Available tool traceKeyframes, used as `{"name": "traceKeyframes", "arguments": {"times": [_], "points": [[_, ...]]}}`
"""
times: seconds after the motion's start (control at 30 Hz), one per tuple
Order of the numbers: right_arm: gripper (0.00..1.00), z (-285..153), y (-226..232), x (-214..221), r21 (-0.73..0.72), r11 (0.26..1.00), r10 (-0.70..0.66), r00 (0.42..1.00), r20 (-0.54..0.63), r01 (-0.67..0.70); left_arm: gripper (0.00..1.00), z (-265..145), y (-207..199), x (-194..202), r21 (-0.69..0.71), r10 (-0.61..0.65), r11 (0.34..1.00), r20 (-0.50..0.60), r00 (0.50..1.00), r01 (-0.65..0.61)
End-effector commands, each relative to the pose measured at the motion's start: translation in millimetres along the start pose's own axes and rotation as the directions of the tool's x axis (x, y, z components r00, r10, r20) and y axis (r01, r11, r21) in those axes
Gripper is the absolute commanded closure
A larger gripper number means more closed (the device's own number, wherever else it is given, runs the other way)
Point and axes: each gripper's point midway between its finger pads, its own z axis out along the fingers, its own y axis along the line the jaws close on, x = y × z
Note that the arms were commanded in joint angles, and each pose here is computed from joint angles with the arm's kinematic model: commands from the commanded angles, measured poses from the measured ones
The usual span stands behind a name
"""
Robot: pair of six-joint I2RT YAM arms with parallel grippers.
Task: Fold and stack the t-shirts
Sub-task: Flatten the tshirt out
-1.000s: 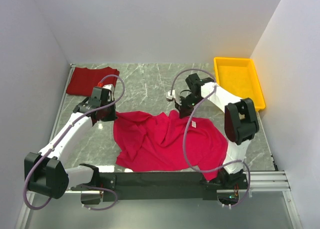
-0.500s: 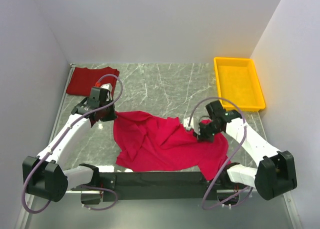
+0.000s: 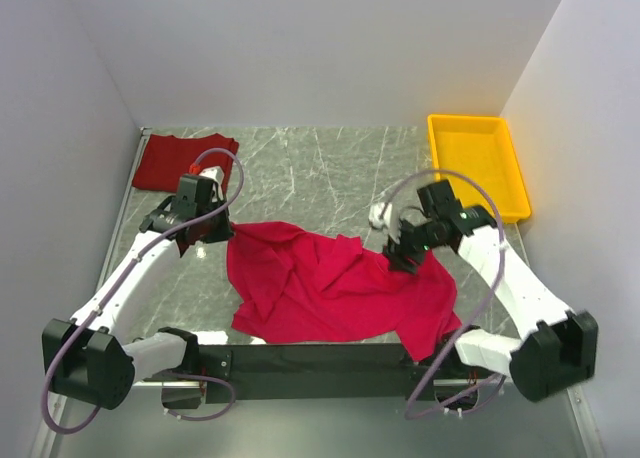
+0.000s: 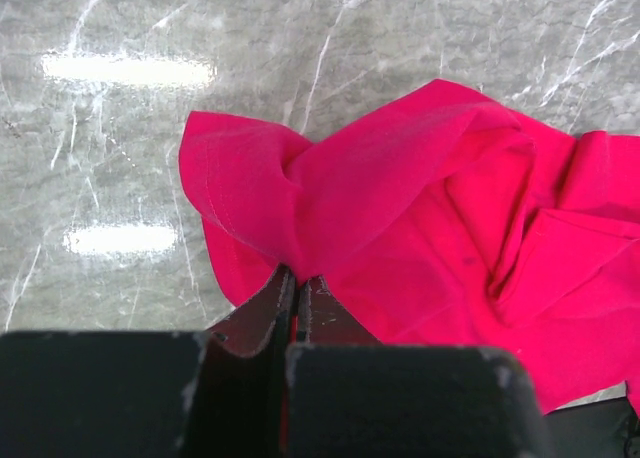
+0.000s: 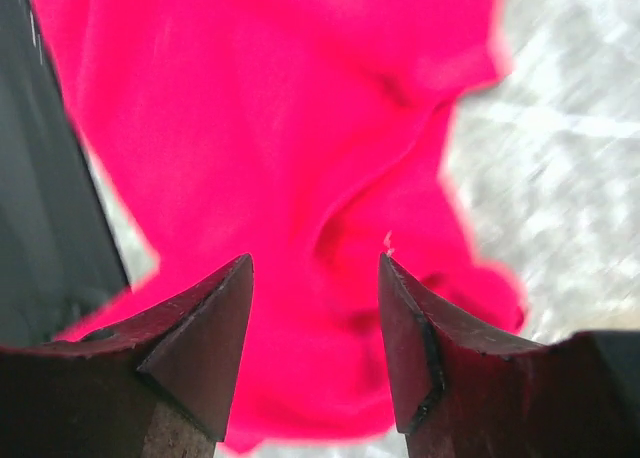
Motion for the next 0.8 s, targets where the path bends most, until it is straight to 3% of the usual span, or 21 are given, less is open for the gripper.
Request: {"name": "traceKeyframes", "arguments": {"times": [0.0,0.13,0.27,0.4,0.77], "points": [[0.40,24,-23,-34,-0.045,0.978,0.206,0.976,0.066,-0.203,0.99,-5,-7,-6,0.046,-0.015,0.999,0.038,0.999,0.013],[0.40,50,-61,-36,0.020,0.910,0.413,0.911,0.013,-0.413,0.99,-6,-10,-6,0.063,-0.022,0.998,0.045,0.999,0.019],[0.40,74,-77,-22,0.042,0.870,0.493,0.867,-0.069,-0.491,0.99,-7,-11,-6,0.068,-0.025,0.997,0.053,0.998,0.022],[0.41,84,-88,-12,0.079,0.856,0.516,0.851,-0.098,-0.511,0.99,-6,-12,-5,0.075,-0.031,0.997,0.051,0.998,0.027],[0.46,111,-66,3,-0.010,0.826,0.549,0.809,-0.208,-0.563,0.99,-5,-11,-4,0.075,-0.022,0.997,0.046,0.999,0.018]]}}
